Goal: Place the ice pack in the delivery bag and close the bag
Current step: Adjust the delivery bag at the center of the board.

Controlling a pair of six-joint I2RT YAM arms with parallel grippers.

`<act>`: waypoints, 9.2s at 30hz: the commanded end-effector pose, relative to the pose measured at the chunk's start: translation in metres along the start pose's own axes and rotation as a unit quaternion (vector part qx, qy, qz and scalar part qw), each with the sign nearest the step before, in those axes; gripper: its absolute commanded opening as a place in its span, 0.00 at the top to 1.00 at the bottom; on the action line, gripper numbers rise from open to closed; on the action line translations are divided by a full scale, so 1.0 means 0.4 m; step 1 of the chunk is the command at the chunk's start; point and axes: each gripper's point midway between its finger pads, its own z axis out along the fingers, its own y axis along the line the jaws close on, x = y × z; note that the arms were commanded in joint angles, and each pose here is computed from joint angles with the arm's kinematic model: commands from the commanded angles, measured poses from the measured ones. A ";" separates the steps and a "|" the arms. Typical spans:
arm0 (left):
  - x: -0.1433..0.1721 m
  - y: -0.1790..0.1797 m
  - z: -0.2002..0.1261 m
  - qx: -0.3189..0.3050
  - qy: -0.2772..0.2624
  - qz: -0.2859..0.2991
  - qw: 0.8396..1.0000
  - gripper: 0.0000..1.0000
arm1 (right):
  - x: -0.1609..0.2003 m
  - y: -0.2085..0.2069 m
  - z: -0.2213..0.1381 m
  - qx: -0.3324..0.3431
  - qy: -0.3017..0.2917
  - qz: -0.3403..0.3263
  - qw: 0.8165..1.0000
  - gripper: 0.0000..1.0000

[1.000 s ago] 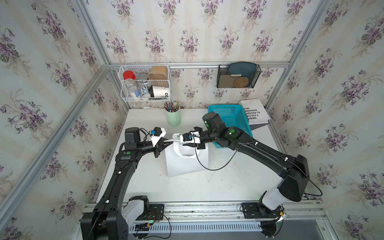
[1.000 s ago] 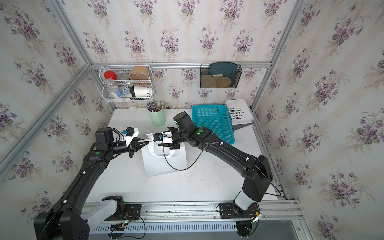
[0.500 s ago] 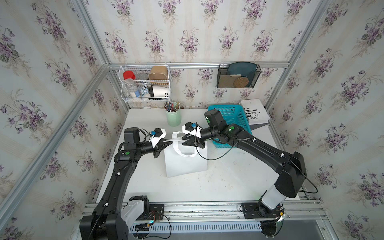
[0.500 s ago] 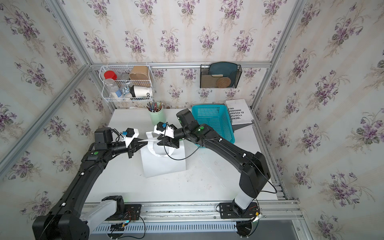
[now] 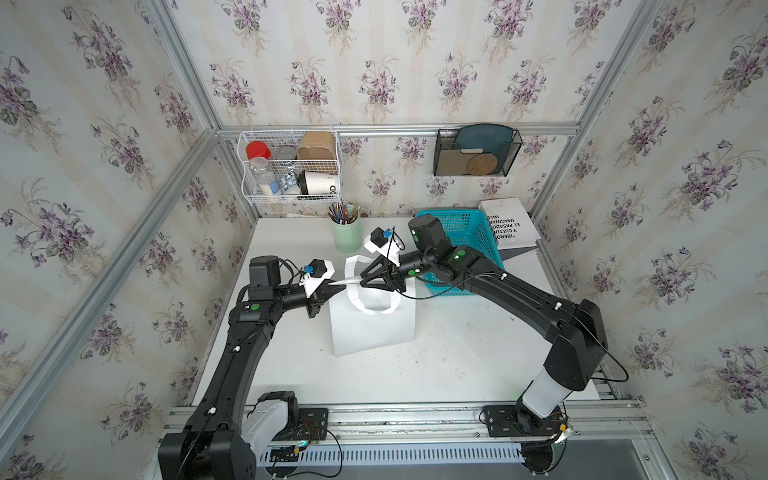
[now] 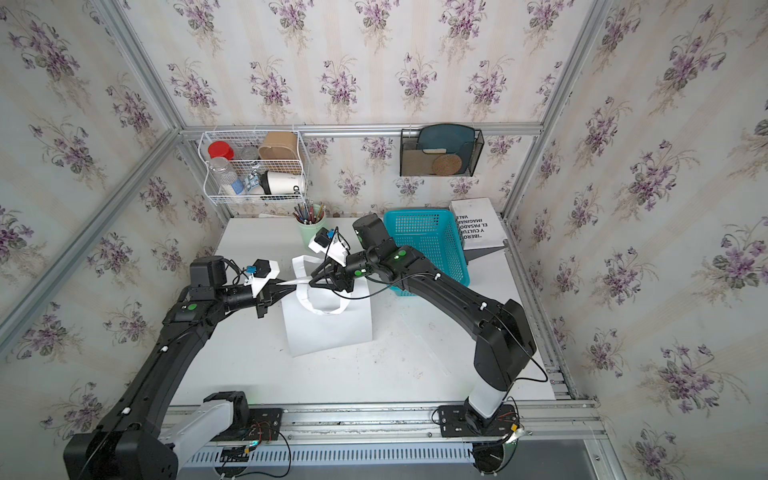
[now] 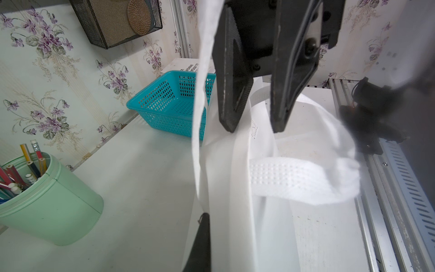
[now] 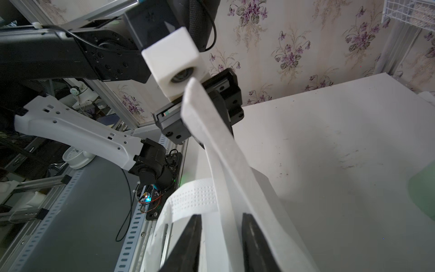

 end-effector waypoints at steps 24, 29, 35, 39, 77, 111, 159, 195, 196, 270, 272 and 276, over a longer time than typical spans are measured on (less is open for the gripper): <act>0.004 -0.004 -0.004 -0.005 0.008 0.028 1.000 1.00 | -0.056 -0.161 -0.060 0.187 0.035 0.047 0.981 0.86; 0.003 0.002 -0.003 -0.007 0.008 0.025 1.000 1.00 | -0.112 -0.092 -0.079 0.146 0.013 -0.005 0.989 0.74; 0.003 0.006 -0.001 -0.006 0.008 0.023 1.000 1.00 | -0.136 -0.001 -0.164 0.166 -0.062 -0.085 0.980 0.26; 0.002 0.009 0.000 -0.006 0.008 0.023 1.000 1.00 | -0.092 0.001 -0.270 0.223 -0.123 -0.081 0.964 0.00; 0.014 -0.034 0.008 0.055 -0.009 0.020 0.998 1.00 | 0.116 -0.203 -0.188 0.031 -0.112 -0.130 0.985 0.14; 0.049 0.030 -0.004 -0.015 0.037 -0.056 0.998 1.00 | 0.108 -0.179 -0.253 0.121 -0.157 -0.141 0.970 0.87; 0.060 0.015 0.011 0.033 0.028 -0.054 0.998 1.00 | 0.112 -0.217 -0.128 -0.025 -0.199 -0.100 0.975 0.42; 0.082 0.030 -0.020 -0.025 0.084 -0.002 0.996 1.00 | 0.062 -0.145 -0.319 0.193 -0.158 -0.195 0.948 0.32; 0.079 0.028 -0.022 -0.027 0.085 0.003 0.996 1.00 | 0.048 -0.131 -0.331 0.201 -0.149 -0.212 0.945 0.32; 0.029 -0.011 -0.037 -0.041 0.072 0.065 0.994 1.00 | -0.013 -0.118 0.030 0.168 0.152 -0.402 0.887 0.91; 0.026 -0.005 -0.036 -0.044 0.068 0.058 0.995 1.00 | -0.017 -0.114 0.030 0.169 0.151 -0.404 0.886 0.97; 0.026 0.018 -0.036 -0.065 0.068 0.026 0.995 1.00 | -0.020 -0.102 0.032 0.170 0.147 -0.409 0.884 1.00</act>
